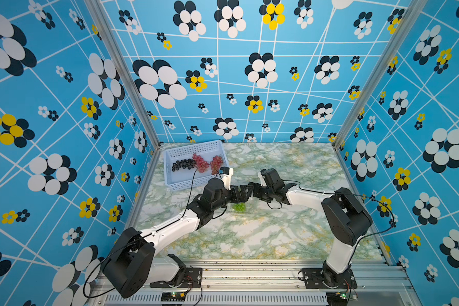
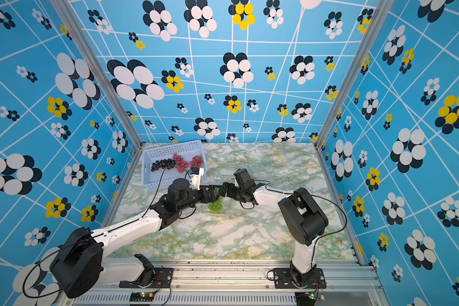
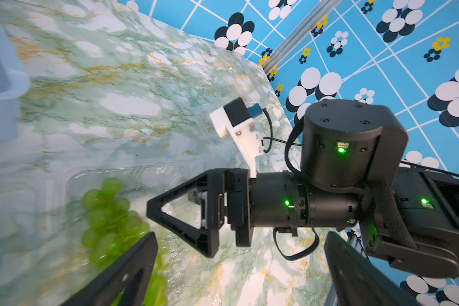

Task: Pack grapes into containers
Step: Close the packing box at the center of the board.

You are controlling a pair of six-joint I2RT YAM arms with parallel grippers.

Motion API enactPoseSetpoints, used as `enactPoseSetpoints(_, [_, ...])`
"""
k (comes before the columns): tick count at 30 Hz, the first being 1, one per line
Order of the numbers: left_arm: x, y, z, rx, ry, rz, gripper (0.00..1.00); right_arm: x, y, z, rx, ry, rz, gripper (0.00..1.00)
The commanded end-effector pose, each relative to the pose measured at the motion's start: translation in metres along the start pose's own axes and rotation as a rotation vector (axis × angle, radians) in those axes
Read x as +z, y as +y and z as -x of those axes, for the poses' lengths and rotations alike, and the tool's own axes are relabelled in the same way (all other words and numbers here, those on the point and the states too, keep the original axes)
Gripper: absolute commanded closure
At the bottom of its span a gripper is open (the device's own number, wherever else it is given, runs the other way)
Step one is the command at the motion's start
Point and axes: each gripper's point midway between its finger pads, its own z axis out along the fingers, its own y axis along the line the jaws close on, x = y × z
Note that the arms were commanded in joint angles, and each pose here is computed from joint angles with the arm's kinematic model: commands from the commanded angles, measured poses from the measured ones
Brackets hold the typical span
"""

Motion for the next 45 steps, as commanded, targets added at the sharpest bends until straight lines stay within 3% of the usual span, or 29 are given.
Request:
enactPoseSetpoints(1, [-0.023,0.022,0.02,-0.049,-0.059,0.084,0.01,-0.013,0.002,-0.003,-0.031,0.007,-0.004,0.04])
enactPoseSetpoints(5, [-0.048,0.062,0.027,-0.132,-0.076,0.214,0.0,-0.016,-0.011,-0.01,-0.034,0.022,-0.079,0.08])
enactPoseSetpoints(11, [-0.084,0.129,0.01,-0.291,-0.008,0.469,0.0,-0.015,-0.025,-0.024,-0.071,0.044,-0.205,0.24])
enactPoseSetpoints(16, [-0.097,0.163,-0.015,-0.374,0.036,0.559,0.0,-0.014,-0.022,-0.028,-0.112,0.043,-0.257,0.35])
enactPoseSetpoints(24, [-0.098,0.195,-0.04,-0.386,0.109,0.669,0.0,-0.009,-0.027,-0.028,-0.12,0.045,-0.291,0.56])
enactPoseSetpoints(39, [-0.06,0.219,-0.051,-0.365,0.186,0.635,0.04,-0.002,-0.022,-0.02,-0.166,0.043,-0.293,0.76])
enactPoseSetpoints(42, [-0.051,0.221,-0.055,-0.364,0.205,0.614,0.08,0.001,-0.021,-0.018,-0.17,0.045,-0.289,0.8])
enactPoseSetpoints(45, [-0.043,0.218,-0.057,-0.365,0.217,0.571,0.21,0.003,-0.022,-0.018,-0.171,0.048,-0.292,0.86])
